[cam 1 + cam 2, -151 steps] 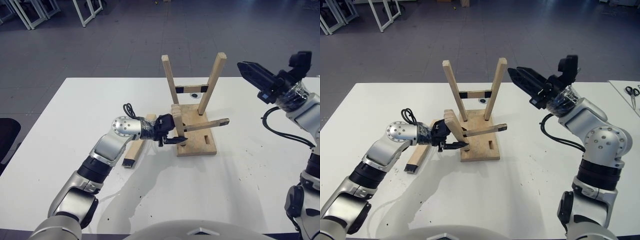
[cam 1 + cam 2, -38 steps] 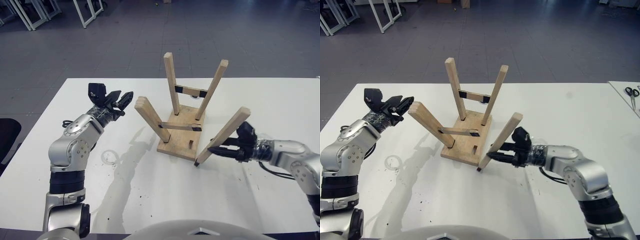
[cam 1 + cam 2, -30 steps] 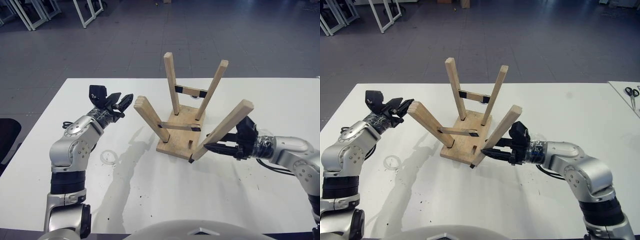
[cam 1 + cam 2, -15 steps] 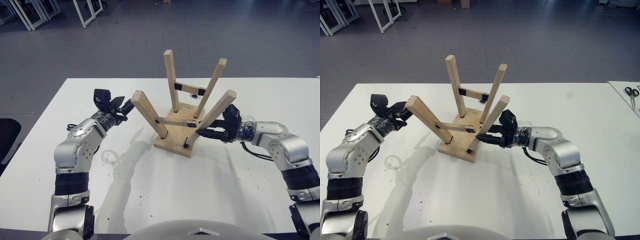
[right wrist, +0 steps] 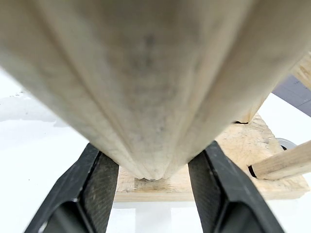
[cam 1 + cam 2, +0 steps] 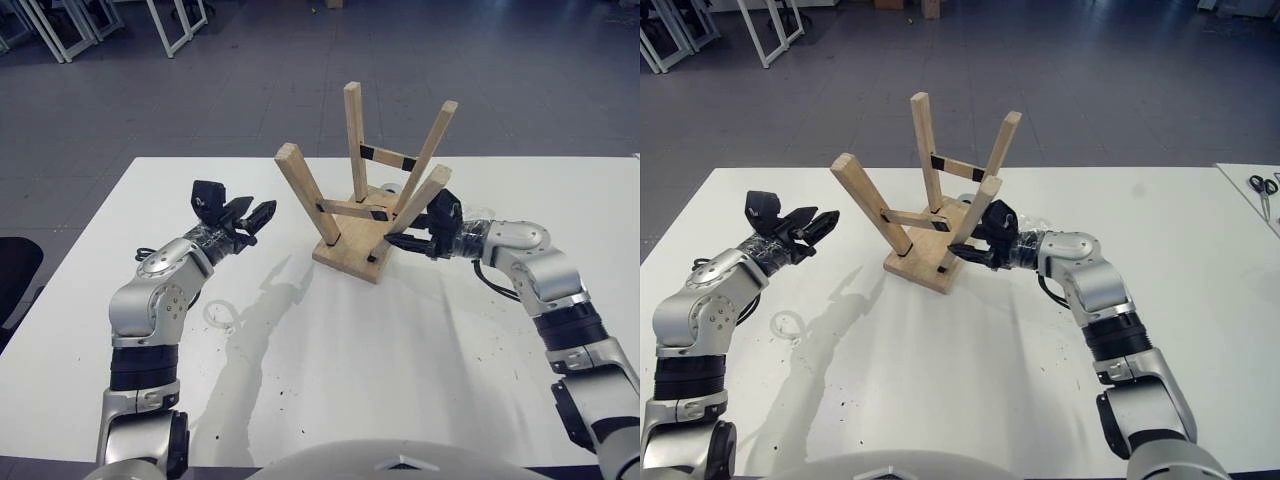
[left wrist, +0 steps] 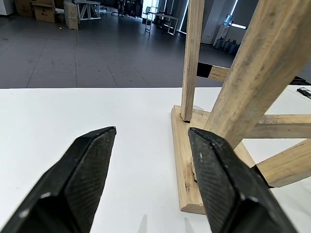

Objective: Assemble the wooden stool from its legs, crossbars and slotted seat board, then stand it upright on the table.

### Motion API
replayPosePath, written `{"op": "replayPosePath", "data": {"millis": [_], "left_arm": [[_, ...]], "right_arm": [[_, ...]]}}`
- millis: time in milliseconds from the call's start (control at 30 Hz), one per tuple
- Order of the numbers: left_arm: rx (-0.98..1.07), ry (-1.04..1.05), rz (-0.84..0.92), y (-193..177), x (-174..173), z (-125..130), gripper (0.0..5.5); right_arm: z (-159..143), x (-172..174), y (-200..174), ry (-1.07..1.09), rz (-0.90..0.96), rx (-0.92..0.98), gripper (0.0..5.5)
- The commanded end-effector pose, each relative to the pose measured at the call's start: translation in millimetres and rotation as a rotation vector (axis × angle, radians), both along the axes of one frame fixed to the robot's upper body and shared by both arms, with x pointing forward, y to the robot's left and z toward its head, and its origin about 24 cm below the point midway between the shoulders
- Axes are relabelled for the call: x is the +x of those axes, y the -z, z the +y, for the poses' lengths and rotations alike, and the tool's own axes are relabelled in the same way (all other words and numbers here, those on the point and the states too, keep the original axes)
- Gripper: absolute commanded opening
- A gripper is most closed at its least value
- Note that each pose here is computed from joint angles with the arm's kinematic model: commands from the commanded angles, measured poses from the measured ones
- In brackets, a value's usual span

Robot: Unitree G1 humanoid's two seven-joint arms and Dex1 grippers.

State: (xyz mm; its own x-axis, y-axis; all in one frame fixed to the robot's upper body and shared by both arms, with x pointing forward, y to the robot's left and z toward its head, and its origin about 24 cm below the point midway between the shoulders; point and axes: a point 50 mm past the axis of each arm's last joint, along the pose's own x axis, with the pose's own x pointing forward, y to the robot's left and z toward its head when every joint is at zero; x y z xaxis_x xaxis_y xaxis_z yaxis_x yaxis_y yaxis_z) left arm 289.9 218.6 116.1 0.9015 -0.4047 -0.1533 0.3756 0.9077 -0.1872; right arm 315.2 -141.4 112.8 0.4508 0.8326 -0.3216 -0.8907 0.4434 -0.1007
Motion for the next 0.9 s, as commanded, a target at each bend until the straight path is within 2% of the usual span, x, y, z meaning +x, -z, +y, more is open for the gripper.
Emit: {"op": "replayPosePath", "data": {"millis": [33, 67, 233, 300, 367, 500, 733, 900], "left_arm": [[-0.001, 0.045, -0.100, -24.1, 2.9, -3.2, 2.76], [-0.006, 0.053, -0.135, -31.4, 4.2, -4.3, 2.76], [-0.112, 0.106, -0.499, -122.1, 7.2, -23.4, 2.76], [-0.146, 0.162, -0.578, -149.8, 5.2, -45.8, 2.76], [-0.116, 0.229, -0.596, -157.9, 3.5, -68.1, 2.76], [0.051, 0.281, -0.512, -136.7, 14.7, -96.1, 2.76], [0.336, 0.354, -0.391, -74.9, 25.1, -117.3, 2.76], [0.461, 0.411, -0.332, -33.3, 26.4, -127.9, 2.76]], "right_arm": [[-7.0, -3.6, 43.3, 0.025, 0.180, -0.166, 2.02], [-6.8, -3.5, 47.6, 0.028, 0.196, -0.170, 2.02], [-3.0, 0.6, 45.3, 0.052, 0.190, -0.124, 2.02], [-0.7, 0.1, 44.6, 0.060, 0.159, -0.125, 2.02], [3.3, -2.9, 46.2, 0.055, 0.144, -0.120, 2.02], [6.4, -7.6, 50.2, 0.044, 0.110, -0.134, 2.02], [10.8, -6.3, 50.2, 0.037, 0.096, -0.133, 2.02], [11.9, -5.4, 52.4, 0.039, 0.104, -0.141, 2.02]]}}
